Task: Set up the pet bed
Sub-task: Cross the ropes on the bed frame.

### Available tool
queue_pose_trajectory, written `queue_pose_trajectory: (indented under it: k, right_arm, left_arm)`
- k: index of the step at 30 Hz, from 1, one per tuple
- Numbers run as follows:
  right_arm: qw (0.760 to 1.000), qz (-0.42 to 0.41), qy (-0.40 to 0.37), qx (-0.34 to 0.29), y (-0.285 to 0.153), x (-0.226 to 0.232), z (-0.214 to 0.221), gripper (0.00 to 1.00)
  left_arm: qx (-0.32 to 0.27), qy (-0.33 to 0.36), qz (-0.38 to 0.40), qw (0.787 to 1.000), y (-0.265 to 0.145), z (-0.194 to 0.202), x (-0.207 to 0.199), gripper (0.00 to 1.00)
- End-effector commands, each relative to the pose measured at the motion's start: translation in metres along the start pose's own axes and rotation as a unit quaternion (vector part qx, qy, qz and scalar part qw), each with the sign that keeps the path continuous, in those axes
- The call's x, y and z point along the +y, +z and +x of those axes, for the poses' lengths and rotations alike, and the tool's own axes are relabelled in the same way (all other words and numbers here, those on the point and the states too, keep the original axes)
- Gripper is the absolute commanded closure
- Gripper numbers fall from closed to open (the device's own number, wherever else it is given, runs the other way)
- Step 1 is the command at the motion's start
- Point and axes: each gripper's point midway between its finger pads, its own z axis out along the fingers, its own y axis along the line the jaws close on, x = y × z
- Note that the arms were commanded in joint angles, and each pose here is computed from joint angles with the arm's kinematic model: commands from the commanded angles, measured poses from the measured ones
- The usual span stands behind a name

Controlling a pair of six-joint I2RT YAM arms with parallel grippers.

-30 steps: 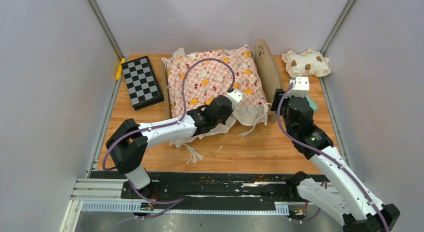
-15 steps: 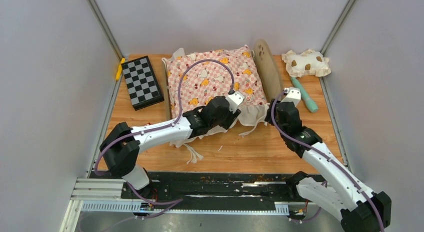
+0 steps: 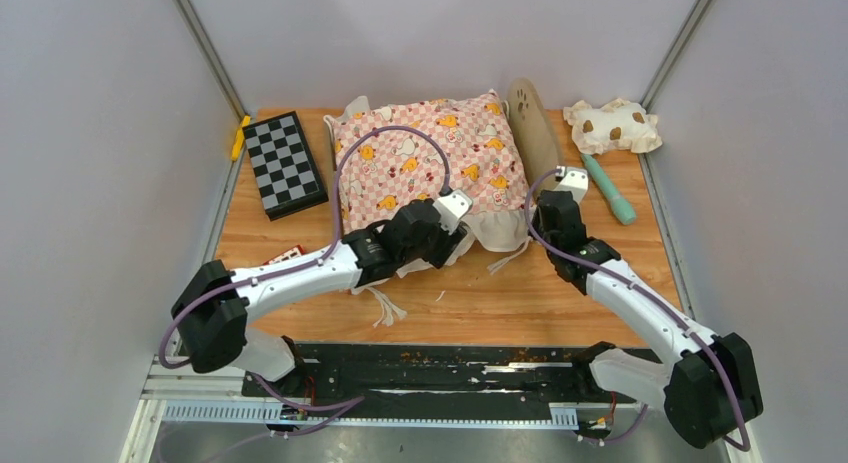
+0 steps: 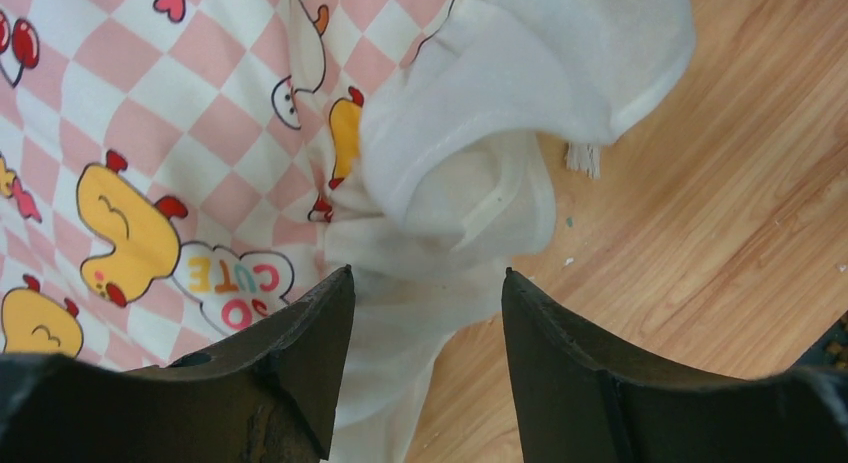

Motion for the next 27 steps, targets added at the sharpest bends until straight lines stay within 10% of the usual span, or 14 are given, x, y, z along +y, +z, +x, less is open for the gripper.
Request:
queue_pose_trajectory:
  k: [1, 10, 19, 27]
  right_arm:
    - [0.998, 0.020, 0.017, -0.055, 0.005, 0.000, -0.035, 0.83]
    - [0.993, 0.070, 0.014, -0.090, 0.005, -0.015, -0.057, 0.85]
    - [0.996, 0.010, 0.005, -0.092, -0.022, -0.007, -0.061, 0.46]
    - [0.989, 0.013, -0.010, -0.149, -0.061, -0.020, -0.106, 0.34]
  left_arm:
    - [-0.023, -0.014, -0.012, 1.000, -0.021, -0.006, 0.007, 0.36]
    - [-0.021, -0.020, -0.040, 0.999, -0.037, 0.006, 0.019, 0.35]
    - [-0.024, -0.034, -0.070, 0.997, -0.058, 0.018, 0.033, 0.32]
    - [-0.048, -0.060, -0.079, 0.994, -0.092, 0.020, 0.042, 0.26]
